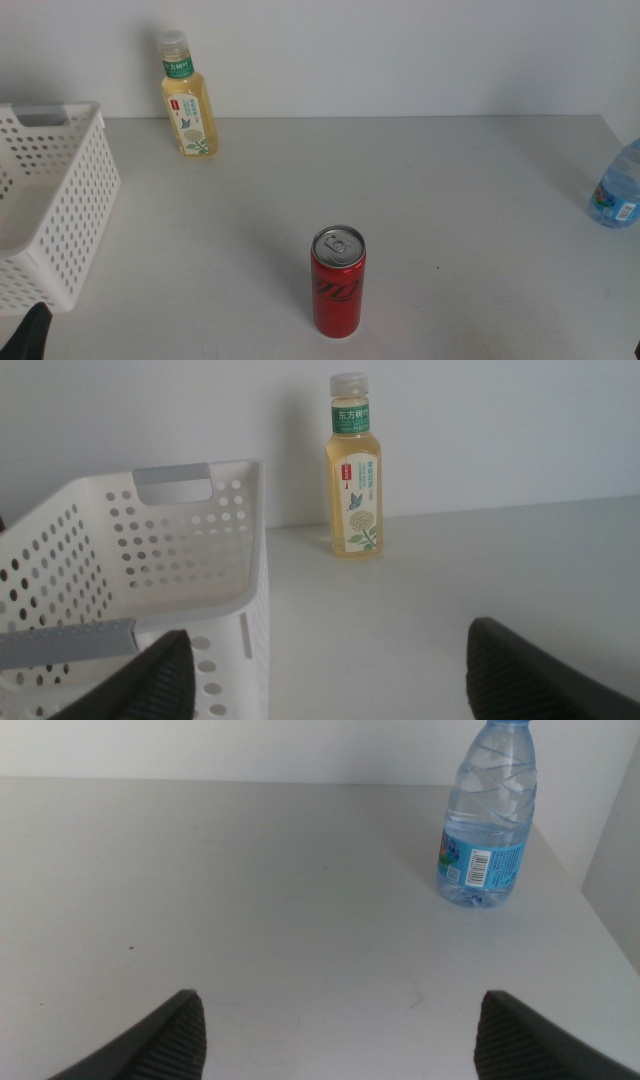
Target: Use arms to grab the bottles and put them into the dustbin to the left of the table.
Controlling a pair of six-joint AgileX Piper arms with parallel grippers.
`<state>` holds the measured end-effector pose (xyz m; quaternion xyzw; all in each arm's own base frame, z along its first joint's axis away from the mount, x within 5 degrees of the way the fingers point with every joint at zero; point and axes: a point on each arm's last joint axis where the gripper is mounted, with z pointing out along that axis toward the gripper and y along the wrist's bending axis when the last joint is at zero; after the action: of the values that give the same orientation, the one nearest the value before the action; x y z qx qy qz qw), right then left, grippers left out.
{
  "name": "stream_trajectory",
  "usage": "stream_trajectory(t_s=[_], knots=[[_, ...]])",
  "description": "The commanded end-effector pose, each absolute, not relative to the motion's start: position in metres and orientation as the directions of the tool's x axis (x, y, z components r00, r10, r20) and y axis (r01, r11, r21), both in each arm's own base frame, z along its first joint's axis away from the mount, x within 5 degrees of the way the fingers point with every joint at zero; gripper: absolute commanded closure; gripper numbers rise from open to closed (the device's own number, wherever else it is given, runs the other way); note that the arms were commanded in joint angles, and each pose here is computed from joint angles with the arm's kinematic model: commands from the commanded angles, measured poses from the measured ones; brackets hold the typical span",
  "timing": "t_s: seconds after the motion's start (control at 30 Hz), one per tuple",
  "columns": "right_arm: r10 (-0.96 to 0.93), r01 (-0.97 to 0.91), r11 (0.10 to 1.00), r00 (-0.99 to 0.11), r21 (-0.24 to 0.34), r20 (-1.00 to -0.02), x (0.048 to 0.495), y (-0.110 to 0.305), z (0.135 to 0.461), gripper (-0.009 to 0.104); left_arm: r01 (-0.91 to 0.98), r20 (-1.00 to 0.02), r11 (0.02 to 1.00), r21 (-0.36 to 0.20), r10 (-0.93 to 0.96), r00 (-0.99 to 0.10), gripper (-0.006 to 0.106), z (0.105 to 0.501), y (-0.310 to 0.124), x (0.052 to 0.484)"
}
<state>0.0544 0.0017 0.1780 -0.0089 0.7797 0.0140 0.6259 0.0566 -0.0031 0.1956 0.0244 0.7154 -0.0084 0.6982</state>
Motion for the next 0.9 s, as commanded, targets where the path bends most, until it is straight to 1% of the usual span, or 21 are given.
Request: stream_trajectory(t_s=[0.0, 0.1, 0.13, 0.2, 0.3, 0.4, 0.5, 0.57, 0.7, 0.77, 0.87], knots=[[-0.002, -0.036, 0.999, -0.114, 0.002, -0.993, 0.054, 0.002, 0.189, 0.001, 0.04, -0.996, 0.999, 0.004, 0.001, 0.089, 0.008, 0.205, -0.002, 0.054], [-0.002, -0.036, 0.999, -0.114, 0.002, -0.993, 0.054, 0.002, 0.189, 0.001, 0.04, -0.996, 0.999, 0.004, 0.001, 0.089, 0.008, 0.205, -0.002, 0.054], [-0.002, -0.036, 0.999, -0.114, 0.002, -0.993, 0.054, 0.002, 0.189, 0.001, 0.05, -0.996, 0.998, -0.028, -0.031, 0.077, 0.008, 0.205, -0.003, 0.057], [-0.002, -0.036, 0.999, -0.114, 0.002, -0.993, 0.054, 0.002, 0.189, 0.001, 0.076, -0.994, 0.996, -0.04, -0.047, 0.096, 0.008, 0.209, -0.004, 0.061], [-0.002, -0.036, 0.999, -0.114, 0.002, -0.993, 0.054, 0.002, 0.189, 0.001, 0.147, -0.992, 0.989, -0.033, -0.051, 0.12, 0.008, 0.214, -0.009, 0.07], [-0.002, -0.036, 0.999, -0.114, 0.002, -0.993, 0.054, 0.002, 0.189, 0.001, 0.247, -0.993, 0.969, -0.009, -0.037, 0.112, 0.008, 0.216, -0.02, 0.081], [-0.002, -0.036, 0.999, -0.114, 0.002, -0.993, 0.054, 0.002, 0.189, 0.001, 0.369, -0.995, 0.929, 0.003, -0.036, 0.098, 0.008, 0.214, -0.037, 0.092], [-0.002, -0.036, 0.999, -0.114, 0.002, -0.993, 0.054, 0.002, 0.189, 0.001, 0.445, -0.993, 0.895, 0.013, -0.041, 0.111, 0.008, 0.214, -0.05, 0.096], [-0.002, -0.036, 0.999, -0.114, 0.002, -0.993, 0.054, 0.002, 0.189, 0.001, 0.599, -0.99, 0.801, 0.025, -0.062, 0.124, 0.008, 0.21, -0.079, 0.096], [-0.002, -0.036, 0.999, -0.114, 0.002, -0.993, 0.054, 0.002, 0.189, 0.001, 0.643, -0.992, 0.765, 0.013, -0.069, 0.103, 0.008, 0.205, -0.09, 0.095], [-0.002, -0.036, 0.999, -0.114, 0.002, -0.993, 0.054, 0.002, 0.189, 0.001, 0.664, -0.996, 0.748, -0.007, -0.064, 0.061, 0.008, 0.197, -0.101, 0.094]])
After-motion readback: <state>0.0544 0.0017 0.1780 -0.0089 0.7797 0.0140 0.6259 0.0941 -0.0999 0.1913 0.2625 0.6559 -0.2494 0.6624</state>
